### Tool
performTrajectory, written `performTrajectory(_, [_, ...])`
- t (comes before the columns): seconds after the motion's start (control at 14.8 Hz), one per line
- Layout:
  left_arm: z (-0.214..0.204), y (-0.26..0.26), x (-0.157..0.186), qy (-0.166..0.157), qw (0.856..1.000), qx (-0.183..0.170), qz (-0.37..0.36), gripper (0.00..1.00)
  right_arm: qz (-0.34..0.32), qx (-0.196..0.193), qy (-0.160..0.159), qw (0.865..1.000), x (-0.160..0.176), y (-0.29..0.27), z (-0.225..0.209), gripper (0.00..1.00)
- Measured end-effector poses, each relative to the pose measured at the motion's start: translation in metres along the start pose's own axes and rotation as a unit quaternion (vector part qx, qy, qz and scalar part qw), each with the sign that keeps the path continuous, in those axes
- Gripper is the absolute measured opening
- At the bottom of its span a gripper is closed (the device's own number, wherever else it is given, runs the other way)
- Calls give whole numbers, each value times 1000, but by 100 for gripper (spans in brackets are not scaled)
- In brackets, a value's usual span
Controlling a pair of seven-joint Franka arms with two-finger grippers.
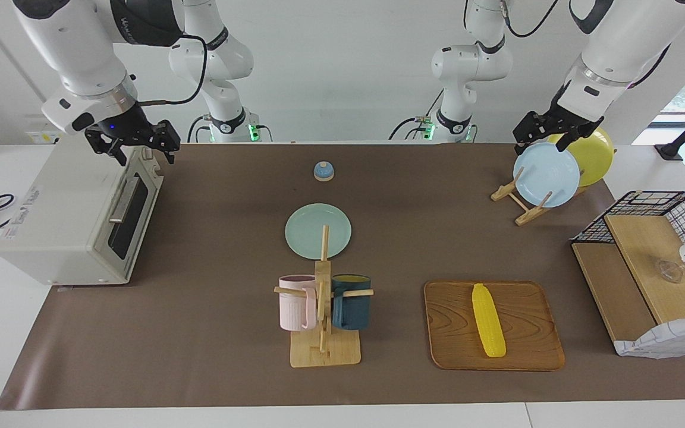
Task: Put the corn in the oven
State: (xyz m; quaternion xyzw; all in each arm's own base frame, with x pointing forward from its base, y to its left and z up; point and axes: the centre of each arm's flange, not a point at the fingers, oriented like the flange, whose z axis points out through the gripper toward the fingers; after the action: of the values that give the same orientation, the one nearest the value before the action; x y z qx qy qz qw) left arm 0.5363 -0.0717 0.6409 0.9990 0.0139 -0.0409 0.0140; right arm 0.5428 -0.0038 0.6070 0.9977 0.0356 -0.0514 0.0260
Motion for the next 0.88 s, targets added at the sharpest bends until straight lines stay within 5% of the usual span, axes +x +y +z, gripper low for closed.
performTrajectory(0.41, [9, 5, 21, 32, 999, -9, 2, 100, 0, 0, 0, 1000, 0, 0, 0, 100])
performTrajectory(0.88, [97, 32, 120, 12, 1000, -20, 15, 100, 0, 0, 0, 1000, 0, 0, 0, 100])
